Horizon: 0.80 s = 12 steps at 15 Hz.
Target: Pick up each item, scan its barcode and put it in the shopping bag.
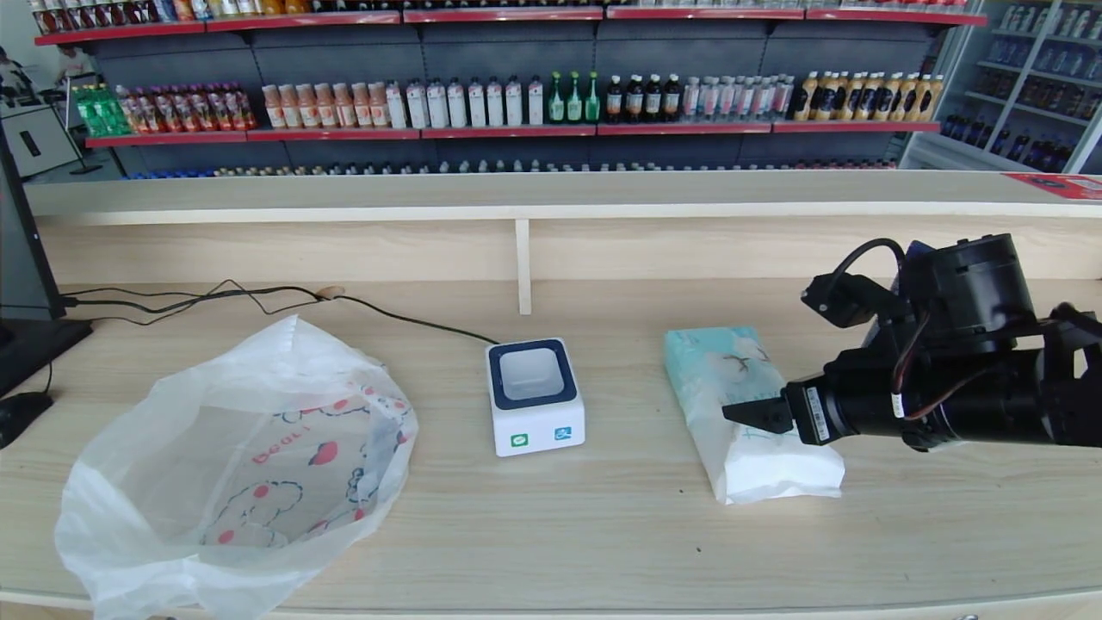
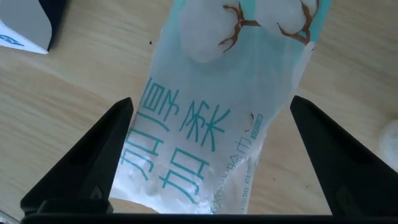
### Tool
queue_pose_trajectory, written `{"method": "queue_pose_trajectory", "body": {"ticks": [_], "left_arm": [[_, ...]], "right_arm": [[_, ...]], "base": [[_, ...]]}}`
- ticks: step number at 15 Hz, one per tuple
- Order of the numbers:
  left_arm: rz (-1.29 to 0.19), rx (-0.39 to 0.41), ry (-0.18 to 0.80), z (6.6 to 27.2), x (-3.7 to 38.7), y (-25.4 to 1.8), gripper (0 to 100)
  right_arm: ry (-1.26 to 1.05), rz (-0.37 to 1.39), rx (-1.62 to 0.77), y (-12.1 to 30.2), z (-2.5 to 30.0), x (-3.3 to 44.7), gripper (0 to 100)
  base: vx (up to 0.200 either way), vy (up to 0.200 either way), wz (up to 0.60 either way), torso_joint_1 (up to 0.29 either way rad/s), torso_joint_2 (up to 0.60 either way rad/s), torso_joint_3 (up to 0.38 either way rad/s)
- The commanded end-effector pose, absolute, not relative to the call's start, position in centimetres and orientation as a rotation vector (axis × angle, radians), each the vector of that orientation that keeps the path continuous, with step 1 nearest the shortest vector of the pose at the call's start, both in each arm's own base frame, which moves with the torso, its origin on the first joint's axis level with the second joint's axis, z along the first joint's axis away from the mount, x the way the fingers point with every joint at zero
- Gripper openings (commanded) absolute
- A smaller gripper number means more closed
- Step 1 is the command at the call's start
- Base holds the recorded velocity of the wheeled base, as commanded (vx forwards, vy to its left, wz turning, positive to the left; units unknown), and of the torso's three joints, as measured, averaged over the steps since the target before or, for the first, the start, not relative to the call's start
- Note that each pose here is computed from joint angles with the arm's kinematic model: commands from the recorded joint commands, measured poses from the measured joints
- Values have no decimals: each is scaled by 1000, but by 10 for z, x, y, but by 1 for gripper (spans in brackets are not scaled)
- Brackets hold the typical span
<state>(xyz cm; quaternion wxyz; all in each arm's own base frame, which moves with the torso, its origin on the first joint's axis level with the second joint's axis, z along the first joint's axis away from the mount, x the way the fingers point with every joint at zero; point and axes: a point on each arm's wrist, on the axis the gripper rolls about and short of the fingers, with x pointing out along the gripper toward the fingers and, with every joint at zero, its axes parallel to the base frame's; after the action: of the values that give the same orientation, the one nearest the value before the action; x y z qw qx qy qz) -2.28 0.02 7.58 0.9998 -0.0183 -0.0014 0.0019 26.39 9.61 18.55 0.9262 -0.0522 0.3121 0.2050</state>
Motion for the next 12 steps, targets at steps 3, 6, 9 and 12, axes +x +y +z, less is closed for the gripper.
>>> {"method": "queue_pose_trajectory", "body": {"ticks": [3,6,9,12], "left_arm": [[5,-37,-3,76,-23,0,100],[5,-37,-3,76,-23,0,100],[5,-37,-3,76,-23,0,100],[5,-37,-3,76,-23,0,100]], "right_arm": [[666,395,-121,100,178,275,100],[687,374,-134,100,171,277,100],[681,352,-171,103,169,281,100],[690,353,-190,110,165,281,100]], "base": [[0,0,0,0,0,0],[0,0,0,0,0,0],[0,0,0,0,0,0],[0,0,0,0,0,0]]}}
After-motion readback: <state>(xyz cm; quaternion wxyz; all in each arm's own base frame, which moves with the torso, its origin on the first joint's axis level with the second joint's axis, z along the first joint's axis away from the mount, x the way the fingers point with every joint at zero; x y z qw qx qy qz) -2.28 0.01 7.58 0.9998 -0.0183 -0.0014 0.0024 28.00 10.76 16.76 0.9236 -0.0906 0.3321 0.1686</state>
